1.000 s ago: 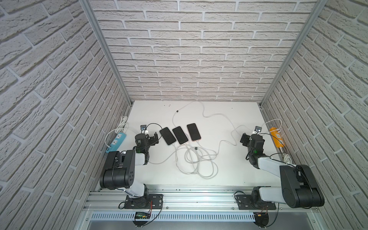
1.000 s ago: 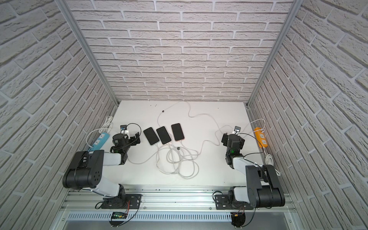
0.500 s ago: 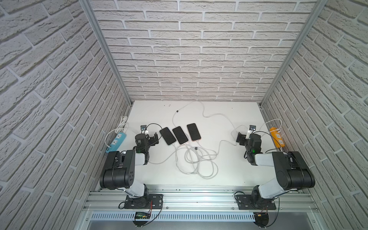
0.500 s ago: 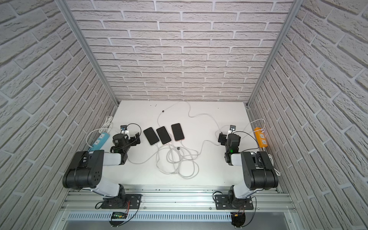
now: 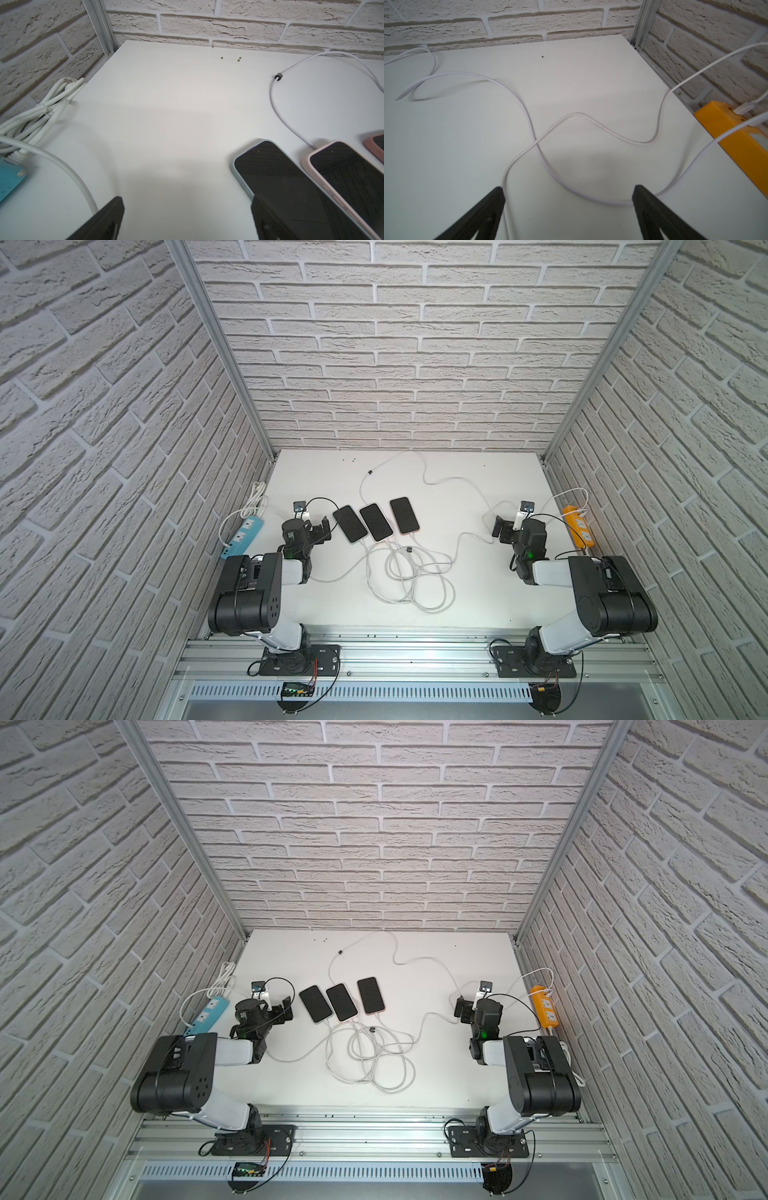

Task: Plug the charging cable into the phone
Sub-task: Reset both arms

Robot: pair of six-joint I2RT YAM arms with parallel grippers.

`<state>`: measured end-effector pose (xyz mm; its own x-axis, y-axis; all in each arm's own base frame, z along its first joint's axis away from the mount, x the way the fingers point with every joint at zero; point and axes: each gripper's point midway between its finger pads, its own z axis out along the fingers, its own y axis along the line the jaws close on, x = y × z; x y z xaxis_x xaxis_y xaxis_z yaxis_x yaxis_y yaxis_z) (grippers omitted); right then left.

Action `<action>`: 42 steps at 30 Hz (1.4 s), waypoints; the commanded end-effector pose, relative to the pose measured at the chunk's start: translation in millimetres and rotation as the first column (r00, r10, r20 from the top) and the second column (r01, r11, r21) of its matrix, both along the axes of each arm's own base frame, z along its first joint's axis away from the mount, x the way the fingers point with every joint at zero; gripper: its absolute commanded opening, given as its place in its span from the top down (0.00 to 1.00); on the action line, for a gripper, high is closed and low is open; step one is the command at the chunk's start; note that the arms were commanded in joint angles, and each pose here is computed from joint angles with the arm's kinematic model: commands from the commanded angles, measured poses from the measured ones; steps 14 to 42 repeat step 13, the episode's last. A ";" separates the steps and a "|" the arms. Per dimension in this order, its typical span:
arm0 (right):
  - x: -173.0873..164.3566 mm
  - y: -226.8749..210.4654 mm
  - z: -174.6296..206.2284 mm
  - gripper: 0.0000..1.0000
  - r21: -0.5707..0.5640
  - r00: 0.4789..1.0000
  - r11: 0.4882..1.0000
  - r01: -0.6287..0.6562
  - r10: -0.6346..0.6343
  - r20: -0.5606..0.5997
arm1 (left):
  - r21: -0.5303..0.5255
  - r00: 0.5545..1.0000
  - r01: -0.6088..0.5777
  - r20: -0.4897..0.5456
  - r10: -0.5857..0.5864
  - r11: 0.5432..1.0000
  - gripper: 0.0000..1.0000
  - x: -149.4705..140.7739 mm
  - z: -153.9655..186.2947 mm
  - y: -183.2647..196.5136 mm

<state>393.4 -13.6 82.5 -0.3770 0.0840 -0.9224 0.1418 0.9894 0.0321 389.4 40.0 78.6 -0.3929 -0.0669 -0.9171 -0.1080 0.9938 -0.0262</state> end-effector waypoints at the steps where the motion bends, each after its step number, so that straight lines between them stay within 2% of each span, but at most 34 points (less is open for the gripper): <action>1: 2.5 0.6 11.1 0.01 -0.008 0.999 1.000 -0.008 0.008 0.038 | 0.006 0.999 0.006 0.035 -0.006 1.000 0.02 5.2 9.7 -0.3; 42: 2.6 0.9 11.2 0.01 -0.008 0.999 1.000 -0.008 0.009 0.039 | -0.003 0.999 0.013 0.036 -0.013 1.000 0.02 5.5 9.8 -0.1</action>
